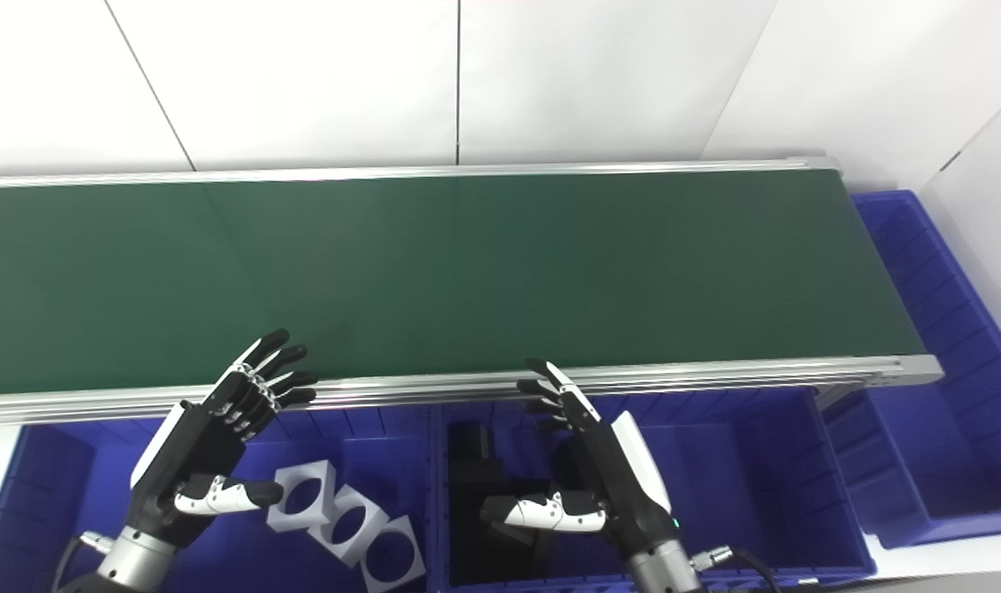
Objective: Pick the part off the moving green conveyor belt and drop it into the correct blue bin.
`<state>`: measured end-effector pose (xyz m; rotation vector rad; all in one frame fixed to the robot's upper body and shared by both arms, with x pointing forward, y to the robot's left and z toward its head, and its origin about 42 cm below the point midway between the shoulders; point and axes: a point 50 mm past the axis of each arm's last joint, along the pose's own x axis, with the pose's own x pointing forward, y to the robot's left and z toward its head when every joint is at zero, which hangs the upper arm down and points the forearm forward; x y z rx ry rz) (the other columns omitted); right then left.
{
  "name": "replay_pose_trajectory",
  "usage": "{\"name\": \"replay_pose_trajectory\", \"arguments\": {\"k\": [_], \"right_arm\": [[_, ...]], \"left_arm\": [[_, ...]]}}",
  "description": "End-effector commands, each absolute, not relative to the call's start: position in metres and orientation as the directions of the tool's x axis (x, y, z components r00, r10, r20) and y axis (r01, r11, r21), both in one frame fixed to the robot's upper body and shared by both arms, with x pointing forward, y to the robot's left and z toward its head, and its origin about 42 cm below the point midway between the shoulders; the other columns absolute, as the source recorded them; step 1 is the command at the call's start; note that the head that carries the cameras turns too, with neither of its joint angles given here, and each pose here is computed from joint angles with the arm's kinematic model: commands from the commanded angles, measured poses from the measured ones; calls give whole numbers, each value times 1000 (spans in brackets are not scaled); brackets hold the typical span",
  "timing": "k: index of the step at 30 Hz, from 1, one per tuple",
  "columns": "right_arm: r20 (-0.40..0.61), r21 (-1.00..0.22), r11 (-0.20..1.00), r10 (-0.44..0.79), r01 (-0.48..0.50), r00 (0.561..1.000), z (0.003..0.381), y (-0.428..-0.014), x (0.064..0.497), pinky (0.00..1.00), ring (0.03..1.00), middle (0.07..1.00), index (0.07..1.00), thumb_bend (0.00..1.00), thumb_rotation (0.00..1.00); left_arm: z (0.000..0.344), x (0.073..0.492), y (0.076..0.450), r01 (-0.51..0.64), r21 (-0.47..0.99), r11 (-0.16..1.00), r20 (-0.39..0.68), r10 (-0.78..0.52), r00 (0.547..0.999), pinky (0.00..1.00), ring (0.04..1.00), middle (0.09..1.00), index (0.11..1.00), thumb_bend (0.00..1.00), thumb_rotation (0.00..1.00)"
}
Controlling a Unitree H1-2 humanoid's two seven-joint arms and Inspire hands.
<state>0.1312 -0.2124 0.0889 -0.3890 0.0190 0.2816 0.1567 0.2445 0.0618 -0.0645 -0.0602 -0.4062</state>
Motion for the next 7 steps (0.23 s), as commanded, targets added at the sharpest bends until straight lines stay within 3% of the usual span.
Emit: {"name": "replay_pose_trajectory", "arguments": {"k": [1, 7], "right_arm": [[-45, -376, 890, 260, -258, 965, 98, -212, 133, 693, 780, 839, 925, 884, 407], [-40, -391, 883, 263, -258, 964, 99, -213, 133, 686, 771, 834, 921, 875, 410]], "left_arm": [[68, 160, 247, 409, -20, 912, 126, -404, 906, 776, 812, 890, 922, 971, 313], [65, 160, 248, 415, -7, 910, 134, -411, 902, 776, 807, 886, 908, 963, 290]]}}
